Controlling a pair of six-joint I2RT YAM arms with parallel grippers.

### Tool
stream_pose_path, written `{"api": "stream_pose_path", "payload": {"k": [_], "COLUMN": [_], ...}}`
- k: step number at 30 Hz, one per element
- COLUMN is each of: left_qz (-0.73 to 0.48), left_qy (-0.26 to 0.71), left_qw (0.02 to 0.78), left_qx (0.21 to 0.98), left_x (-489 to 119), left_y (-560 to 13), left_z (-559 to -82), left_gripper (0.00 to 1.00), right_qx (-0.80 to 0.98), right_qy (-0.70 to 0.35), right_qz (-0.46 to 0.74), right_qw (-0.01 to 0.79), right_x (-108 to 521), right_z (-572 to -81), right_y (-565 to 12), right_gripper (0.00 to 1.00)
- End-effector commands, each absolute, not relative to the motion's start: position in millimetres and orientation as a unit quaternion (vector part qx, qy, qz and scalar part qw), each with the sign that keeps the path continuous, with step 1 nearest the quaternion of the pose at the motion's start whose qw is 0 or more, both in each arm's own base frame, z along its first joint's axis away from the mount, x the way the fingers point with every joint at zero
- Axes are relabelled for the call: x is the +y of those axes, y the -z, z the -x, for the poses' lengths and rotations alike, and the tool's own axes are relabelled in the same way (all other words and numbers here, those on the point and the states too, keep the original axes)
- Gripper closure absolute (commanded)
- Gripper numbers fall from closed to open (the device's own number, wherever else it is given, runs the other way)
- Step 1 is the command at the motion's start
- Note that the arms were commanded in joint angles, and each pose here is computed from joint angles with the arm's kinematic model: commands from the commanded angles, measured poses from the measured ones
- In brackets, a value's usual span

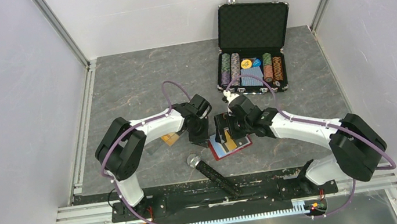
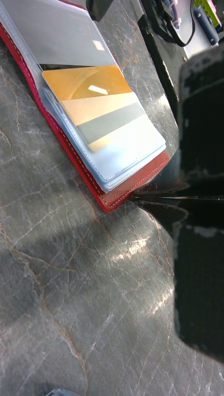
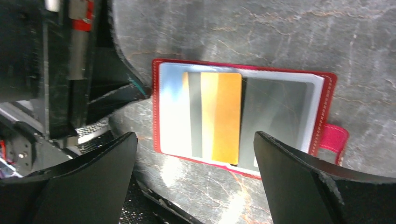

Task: Put the credit cards into the card holder
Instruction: Insert the credit card into the card holder.

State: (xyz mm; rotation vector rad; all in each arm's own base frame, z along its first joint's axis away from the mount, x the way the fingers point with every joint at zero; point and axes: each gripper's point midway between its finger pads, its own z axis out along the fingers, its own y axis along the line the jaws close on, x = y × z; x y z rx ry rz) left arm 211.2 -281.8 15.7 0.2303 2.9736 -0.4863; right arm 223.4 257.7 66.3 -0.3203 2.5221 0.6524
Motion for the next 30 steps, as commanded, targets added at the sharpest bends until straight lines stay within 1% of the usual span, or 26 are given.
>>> {"api": "stream_pose_path", "payload": {"k": [1,4,10,12,16,19,21,23,25,26,27,29,30], "left_qz": [-0.052,-0.051,-0.054,-0.056,-0.064,-0.074,-0.081,-0.090,-0.098,-0.100,-0.104,-0.106,-0.107], "left_qy": [0.188,0.185,0.182,0.179,0.162,0.146,0.138,0.132,0.117,0.108,0.095,0.073,0.069], "left_qw": [0.072,0.063,0.055,0.053,0.053,0.056,0.058,0.062,0.066,0.068,0.073,0.086,0.088], "left_qx": [0.978,0.980,0.980,0.981,0.983,0.985,0.985,0.985,0.986,0.987,0.987,0.988,0.988], "left_x": [-290.1,-290.5,-293.0,-293.2,-290.6,-289.3,-289.6,-290.1,-286.1,-282.7,-278.1,-268.6,-265.6], "left_y": [-28.5,-22.4,-15.0,-13.1,-10.5,-12.2,-13.6,-17.0,-19.4,-21.1,-23.9,-32.4,-36.8], "left_z": [-215.5,-213.4,-214.3,-214.9,-219.0,-225.7,-229.8,-236.1,-240.9,-242.3,-244.8,-248.1,-246.9], "left_gripper": [0.98,0.98,0.98,0.98,0.98,0.98,0.98,0.98,0.98,0.97,0.96,0.84,0.74], "right_qx": [0.938,0.943,0.944,0.942,0.932,0.923,0.918,0.914,0.911,0.910,0.912,0.916,0.918], "right_qy": [-0.191,-0.186,-0.225,-0.240,-0.276,-0.309,-0.328,-0.344,-0.350,-0.350,-0.344,-0.326,-0.317], "right_qz": [0.125,0.131,0.140,0.142,0.140,0.136,0.131,0.126,0.125,0.125,0.123,0.123,0.125], "right_qw": [0.261,0.244,0.196,0.187,0.188,0.183,0.178,0.176,0.177,0.183,0.186,0.198,0.203], "right_x": [239.4,239.7,255.8,260.5,272.0,283.0,288.9,293.6,296.0,296.0,294.0,288.7,285.7], "right_z": [-225.5,-222.1,-207.2,-203.5,-200.6,-198.1,-195.0,-192.9,-192.1,-193.7,-194.5,-198.6,-200.2], "right_y": [-53.9,-41.5,-19.4,-18.0,-28.8,-36.8,-39.4,-42.8,-46.6,-49.0,-49.9,-53.5,-54.4], "right_gripper": [0.02,0.02,0.15,0.22,0.43,0.54,0.58,0.59,0.58,0.56,0.52,0.43,0.38]}}
